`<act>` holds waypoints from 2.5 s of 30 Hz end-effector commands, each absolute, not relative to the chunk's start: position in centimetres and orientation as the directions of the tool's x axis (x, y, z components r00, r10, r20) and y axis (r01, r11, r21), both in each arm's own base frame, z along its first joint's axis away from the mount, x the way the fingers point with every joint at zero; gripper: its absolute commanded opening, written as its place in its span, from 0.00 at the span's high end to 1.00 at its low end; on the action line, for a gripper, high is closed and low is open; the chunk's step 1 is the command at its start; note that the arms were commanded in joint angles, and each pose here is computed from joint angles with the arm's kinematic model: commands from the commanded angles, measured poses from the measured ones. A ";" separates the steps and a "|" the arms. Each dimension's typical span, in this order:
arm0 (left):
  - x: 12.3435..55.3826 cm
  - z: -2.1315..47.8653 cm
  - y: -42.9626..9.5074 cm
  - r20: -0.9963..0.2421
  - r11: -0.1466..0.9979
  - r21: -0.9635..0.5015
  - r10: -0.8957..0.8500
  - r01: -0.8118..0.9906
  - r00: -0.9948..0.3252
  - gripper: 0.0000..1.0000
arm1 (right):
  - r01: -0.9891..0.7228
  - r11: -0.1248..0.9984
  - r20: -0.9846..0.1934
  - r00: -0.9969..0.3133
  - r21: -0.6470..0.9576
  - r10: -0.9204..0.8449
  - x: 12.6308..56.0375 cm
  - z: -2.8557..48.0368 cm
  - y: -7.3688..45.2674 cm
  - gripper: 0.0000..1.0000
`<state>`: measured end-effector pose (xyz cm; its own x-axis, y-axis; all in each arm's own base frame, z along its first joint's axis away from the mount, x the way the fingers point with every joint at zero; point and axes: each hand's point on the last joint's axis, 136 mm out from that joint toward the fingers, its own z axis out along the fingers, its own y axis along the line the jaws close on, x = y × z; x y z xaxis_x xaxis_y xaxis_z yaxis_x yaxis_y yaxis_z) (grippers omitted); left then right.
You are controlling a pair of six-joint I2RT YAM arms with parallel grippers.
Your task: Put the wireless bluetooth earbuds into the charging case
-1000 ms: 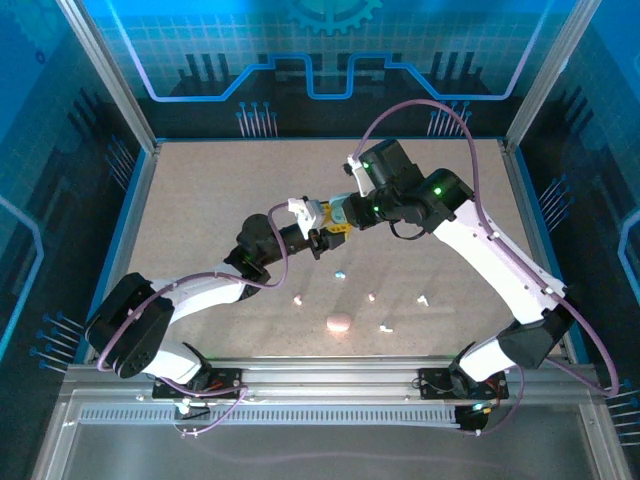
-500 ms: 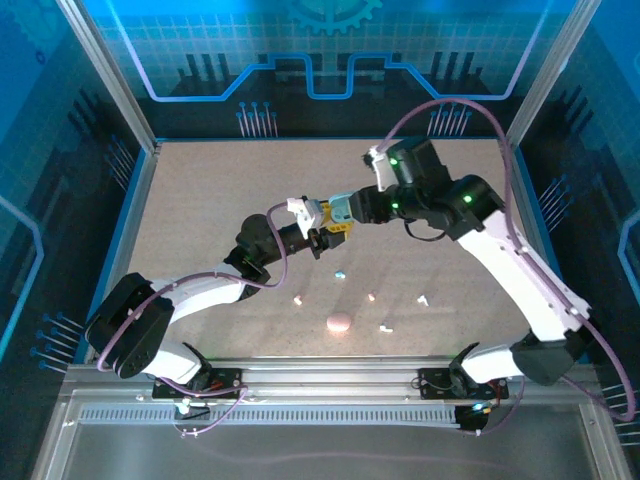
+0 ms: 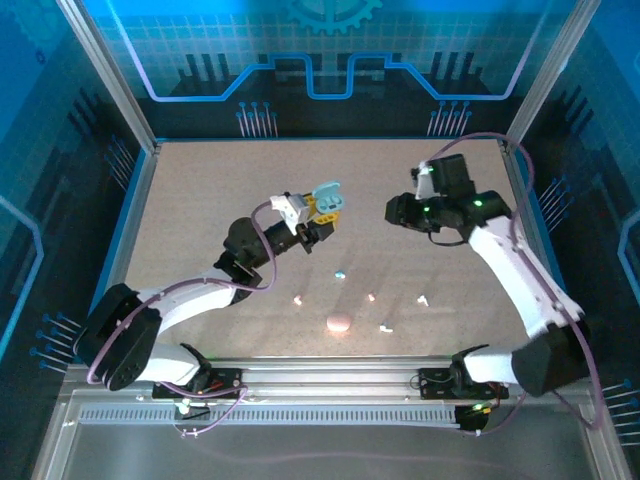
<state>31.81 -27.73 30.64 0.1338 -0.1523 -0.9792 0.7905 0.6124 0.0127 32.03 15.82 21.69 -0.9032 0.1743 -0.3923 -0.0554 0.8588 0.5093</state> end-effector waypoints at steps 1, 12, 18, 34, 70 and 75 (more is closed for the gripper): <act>32.1 32.8 -25.4 -0.964 0.687 0.012 -0.186 0.727 0.192 0.66 | -0.084 0.830 -0.272 -0.958 0.551 0.084 31.3 18.0 18.8 0.60; 31.0 35.3 -23.6 -0.956 0.729 0.064 -0.152 0.682 0.252 0.64 | -0.281 0.823 -0.101 -0.958 0.494 -0.267 30.2 8.4 25.9 0.57; 30.8 34.9 -23.6 -0.961 0.723 0.059 -0.146 0.689 0.234 0.64 | -0.347 0.801 -0.081 -0.932 0.488 -0.355 30.7 5.8 27.7 0.55; 31.1 33.8 -24.3 -0.972 0.701 0.045 -0.133 0.712 0.193 0.64 | -0.394 0.774 0.041 -0.879 0.496 -0.474 27.9 2.0 28.0 0.59; 30.9 34.0 -24.0 -0.969 0.710 0.042 -0.143 0.703 0.202 0.64 | -0.470 0.814 0.021 -0.862 0.342 -0.506 26.9 3.7 29.1 0.62; 30.8 34.3 -23.8 -0.967 0.714 0.045 -0.144 0.699 0.209 0.64 | -0.489 0.813 0.047 -0.848 0.316 -0.528 26.3 3.1 29.4 0.63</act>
